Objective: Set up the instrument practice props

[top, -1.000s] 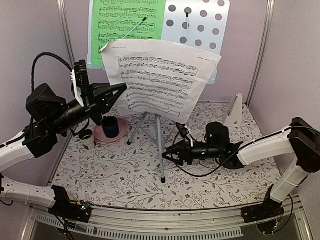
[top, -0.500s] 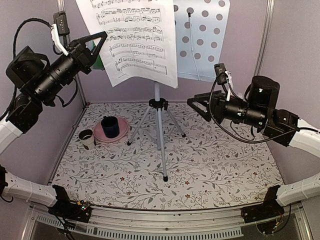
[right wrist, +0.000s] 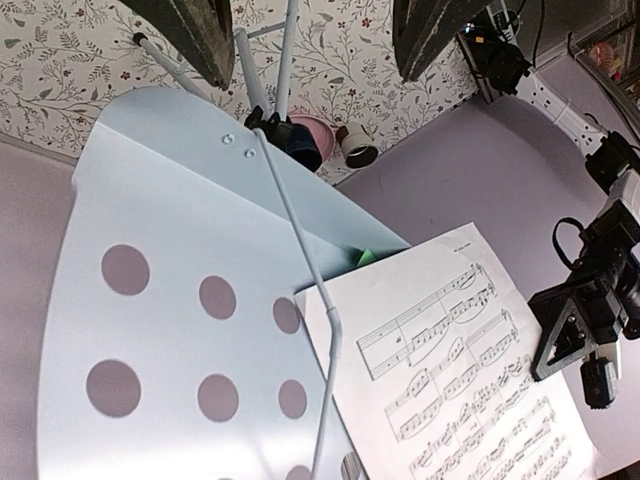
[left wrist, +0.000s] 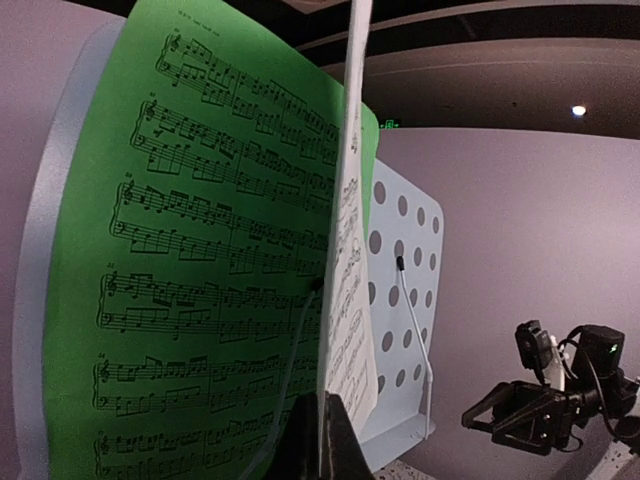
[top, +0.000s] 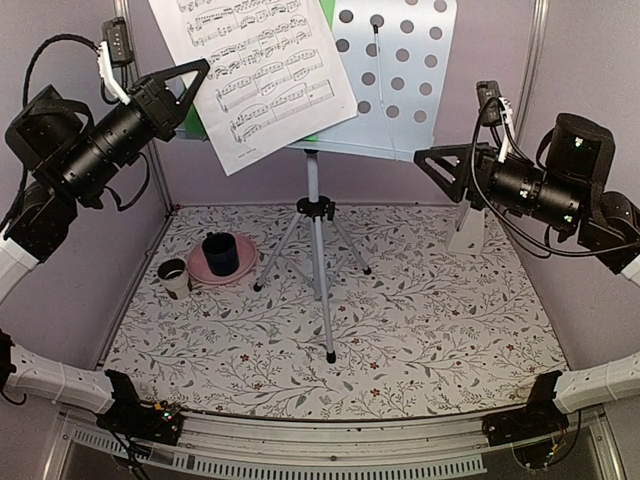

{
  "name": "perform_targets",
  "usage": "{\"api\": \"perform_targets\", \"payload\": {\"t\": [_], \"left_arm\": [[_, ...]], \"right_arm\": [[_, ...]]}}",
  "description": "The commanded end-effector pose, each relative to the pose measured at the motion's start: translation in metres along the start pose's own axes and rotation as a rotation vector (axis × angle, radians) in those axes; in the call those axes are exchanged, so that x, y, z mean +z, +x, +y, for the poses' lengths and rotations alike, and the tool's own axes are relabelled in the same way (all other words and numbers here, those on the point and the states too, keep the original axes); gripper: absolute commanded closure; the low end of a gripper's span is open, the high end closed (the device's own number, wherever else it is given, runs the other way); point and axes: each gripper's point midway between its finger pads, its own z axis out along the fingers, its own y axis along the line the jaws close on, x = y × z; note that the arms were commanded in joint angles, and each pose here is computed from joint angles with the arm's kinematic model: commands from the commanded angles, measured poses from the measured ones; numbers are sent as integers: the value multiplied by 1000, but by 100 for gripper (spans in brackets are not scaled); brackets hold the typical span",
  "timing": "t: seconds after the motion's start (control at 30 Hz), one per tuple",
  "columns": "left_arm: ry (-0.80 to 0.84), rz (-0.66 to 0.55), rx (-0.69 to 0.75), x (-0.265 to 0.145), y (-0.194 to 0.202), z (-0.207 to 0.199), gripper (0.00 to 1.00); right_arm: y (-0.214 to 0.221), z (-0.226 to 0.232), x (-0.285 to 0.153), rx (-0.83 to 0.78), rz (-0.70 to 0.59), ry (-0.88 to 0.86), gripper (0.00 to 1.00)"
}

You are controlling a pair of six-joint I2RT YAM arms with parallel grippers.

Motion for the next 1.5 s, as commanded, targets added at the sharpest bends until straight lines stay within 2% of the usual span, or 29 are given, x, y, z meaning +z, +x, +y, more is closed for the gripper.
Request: {"api": "perform_targets", "payload": {"t": [0.0, 0.13, 0.33, 0.7, 1.0, 1.2, 1.33, 1.47], "left_arm": [[6, -52, -14, -5, -23, -1, 100], [-13, -52, -23, 1, -23, 1, 100], [-7, -69, -25, 6, -27, 0, 100], [-18, -73, 3, 16, -25, 0, 100], [-14, -83, 21, 18, -24, 0, 100], [-28, -87, 26, 22, -23, 2, 100], [-51, -94, 25, 23, -25, 5, 100], [-81, -97, 27, 22, -26, 11, 100]], "right_arm": [[-62, -6, -7, 16, -140, 103, 46], [-84, -10, 6, 34, -168, 152, 46], [-102, 5, 25, 62, -216, 84, 50], [-101, 15, 68, 69, -215, 40, 54], [-111, 22, 85, 63, -242, 10, 68], [-113, 21, 87, 44, -249, 16, 91], [-113, 22, 86, 23, -253, 10, 100], [-110, 22, 87, 18, -258, 10, 100]]}}
